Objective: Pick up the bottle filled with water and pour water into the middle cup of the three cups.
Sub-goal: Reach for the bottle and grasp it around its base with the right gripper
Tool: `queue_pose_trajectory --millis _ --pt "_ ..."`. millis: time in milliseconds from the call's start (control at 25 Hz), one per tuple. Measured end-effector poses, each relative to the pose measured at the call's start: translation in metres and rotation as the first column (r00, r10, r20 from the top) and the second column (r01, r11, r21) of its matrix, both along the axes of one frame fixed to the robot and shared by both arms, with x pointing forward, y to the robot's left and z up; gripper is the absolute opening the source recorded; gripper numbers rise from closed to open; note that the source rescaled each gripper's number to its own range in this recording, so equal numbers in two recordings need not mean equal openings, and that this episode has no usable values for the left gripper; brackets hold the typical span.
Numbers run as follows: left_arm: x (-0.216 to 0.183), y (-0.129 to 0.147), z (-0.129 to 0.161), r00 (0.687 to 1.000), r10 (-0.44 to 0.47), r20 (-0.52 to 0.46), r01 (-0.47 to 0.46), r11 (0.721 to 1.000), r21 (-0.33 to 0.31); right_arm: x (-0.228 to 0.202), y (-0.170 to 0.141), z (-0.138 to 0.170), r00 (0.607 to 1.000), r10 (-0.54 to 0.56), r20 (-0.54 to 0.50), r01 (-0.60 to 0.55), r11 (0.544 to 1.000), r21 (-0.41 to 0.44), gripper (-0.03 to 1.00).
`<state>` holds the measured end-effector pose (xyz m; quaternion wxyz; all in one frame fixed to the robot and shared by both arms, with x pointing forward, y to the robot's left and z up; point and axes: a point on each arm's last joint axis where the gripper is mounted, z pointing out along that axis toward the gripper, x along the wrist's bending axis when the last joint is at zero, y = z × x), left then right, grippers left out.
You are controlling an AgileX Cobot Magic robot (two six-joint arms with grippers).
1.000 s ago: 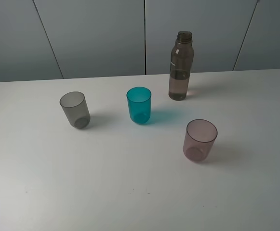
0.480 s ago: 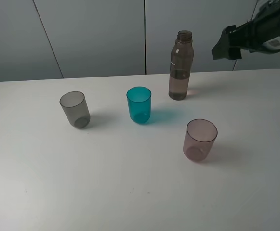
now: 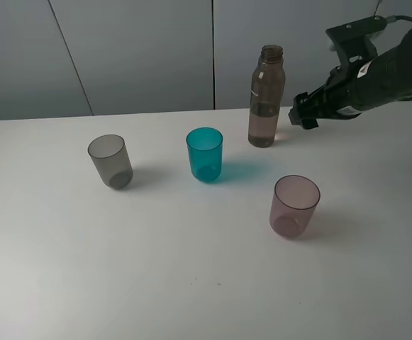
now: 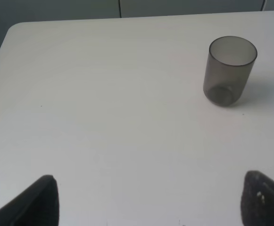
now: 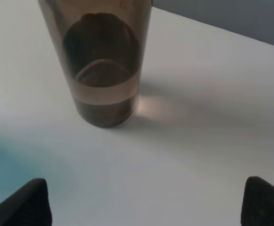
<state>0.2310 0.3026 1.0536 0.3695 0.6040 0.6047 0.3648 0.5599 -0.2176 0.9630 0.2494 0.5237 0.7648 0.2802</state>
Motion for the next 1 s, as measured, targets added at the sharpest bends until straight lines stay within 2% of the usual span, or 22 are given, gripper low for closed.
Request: queue_pose_trajectory --millis 160,400,720,840,1000 --pt "0.0 0.0 0.0 1.0 0.0 0.0 0.0 1.0 0.0 0.001 0.003 -0.016 0.995 0.021 0.096 -0.025 0.999 0.038 0.9" --pt "0.0 0.0 0.0 1.0 0.0 0.0 0.0 1.0 0.0 0.007 0.012 -0.036 0.987 0.088 0.137 -0.1 0.992 0.083 0.9" --pt "0.0 0.0 0.0 1.0 0.0 0.0 0.0 1.0 0.0 0.019 0.03 -0.07 0.951 0.155 0.268 -0.222 0.945 0.239 0.9" --pt "0.0 0.0 0.0 1.0 0.0 0.0 0.0 1.0 0.0 0.021 0.031 -0.08 0.952 0.139 0.272 -0.213 0.941 0.264 0.9" --pt "0.0 0.0 0.0 1.0 0.0 0.0 0.0 1.0 0.0 0.023 0.028 -0.081 0.955 0.104 0.278 -0.177 0.951 0.253 0.9"
